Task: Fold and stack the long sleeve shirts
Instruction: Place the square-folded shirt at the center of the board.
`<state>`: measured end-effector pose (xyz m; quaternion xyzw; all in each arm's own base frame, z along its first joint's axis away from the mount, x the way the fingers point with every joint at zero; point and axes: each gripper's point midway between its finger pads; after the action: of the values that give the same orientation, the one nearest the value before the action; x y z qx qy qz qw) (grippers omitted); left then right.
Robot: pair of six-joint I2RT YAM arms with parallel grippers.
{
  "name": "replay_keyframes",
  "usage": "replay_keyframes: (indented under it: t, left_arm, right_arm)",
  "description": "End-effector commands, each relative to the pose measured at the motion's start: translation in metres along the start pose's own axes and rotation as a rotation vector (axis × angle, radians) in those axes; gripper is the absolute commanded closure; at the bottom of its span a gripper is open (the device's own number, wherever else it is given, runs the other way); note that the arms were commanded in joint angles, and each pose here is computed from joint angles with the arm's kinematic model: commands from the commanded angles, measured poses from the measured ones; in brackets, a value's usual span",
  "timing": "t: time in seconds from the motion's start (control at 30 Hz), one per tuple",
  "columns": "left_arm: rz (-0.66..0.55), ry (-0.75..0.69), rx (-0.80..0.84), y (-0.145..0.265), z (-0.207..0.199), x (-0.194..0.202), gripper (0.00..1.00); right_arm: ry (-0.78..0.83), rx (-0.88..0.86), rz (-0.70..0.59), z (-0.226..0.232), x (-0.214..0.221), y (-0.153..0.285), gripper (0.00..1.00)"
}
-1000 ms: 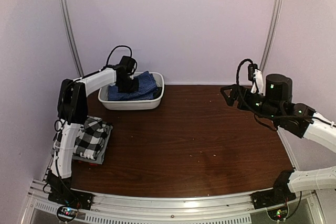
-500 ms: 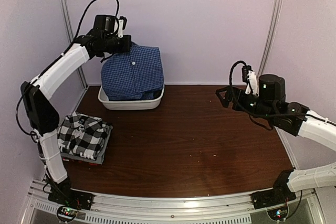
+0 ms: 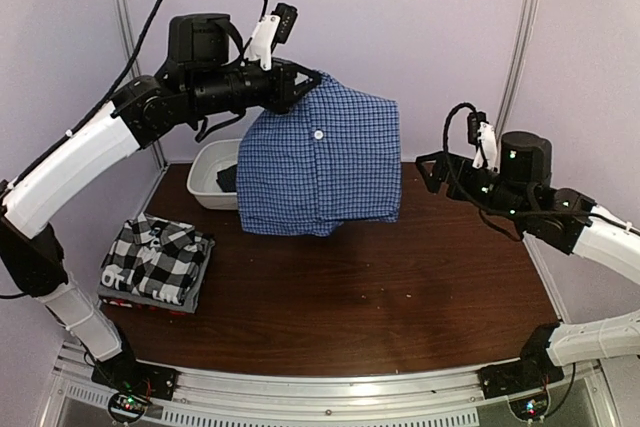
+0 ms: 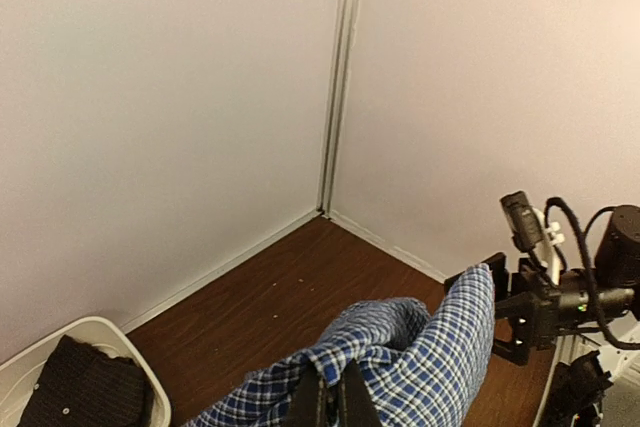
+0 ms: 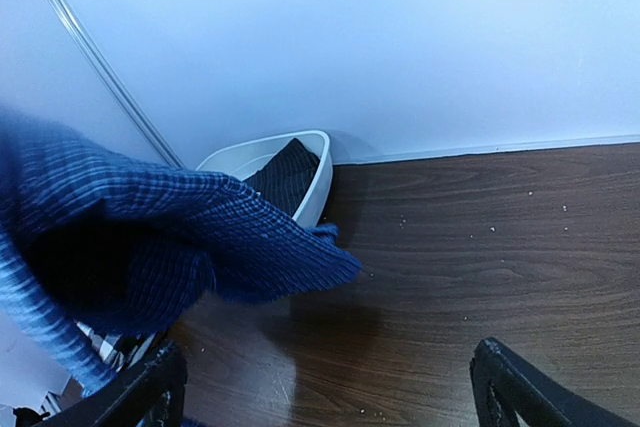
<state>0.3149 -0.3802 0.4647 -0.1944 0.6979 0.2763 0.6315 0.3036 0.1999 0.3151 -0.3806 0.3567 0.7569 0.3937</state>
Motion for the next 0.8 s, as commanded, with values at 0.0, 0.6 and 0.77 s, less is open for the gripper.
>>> replay_keyframes:
  t: [0.0, 0.6, 0.77]
  left_arm:
    - [-0.288, 0.026, 0.166, 0.051, -0.046, -0.092, 1.00]
    - [0.537, 0.696, 0.069, -0.107, 0.088, 0.257, 0.92]
    - [0.576, 0.641, 0.013, -0.106, 0.098, 0.279, 0.55]
  right_arm:
    - [-0.001, -0.014, -0.094, 0.008, -0.032, 0.018, 0.00]
    - [0.036, 0.112, 0.161, -0.024, 0.044, -0.020, 0.00]
    - [0.024, 0.134, 0.275, -0.044, 0.094, -0.022, 0.00]
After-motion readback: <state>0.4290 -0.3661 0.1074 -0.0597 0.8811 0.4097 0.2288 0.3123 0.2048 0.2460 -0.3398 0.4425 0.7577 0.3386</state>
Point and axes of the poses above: each gripper's point midway between its finger pads, its own y axis back along the fingers, its own z axis along the line the jaws close on, x = y × z, and after that the axes turned 3 degrees about -y, right-handed
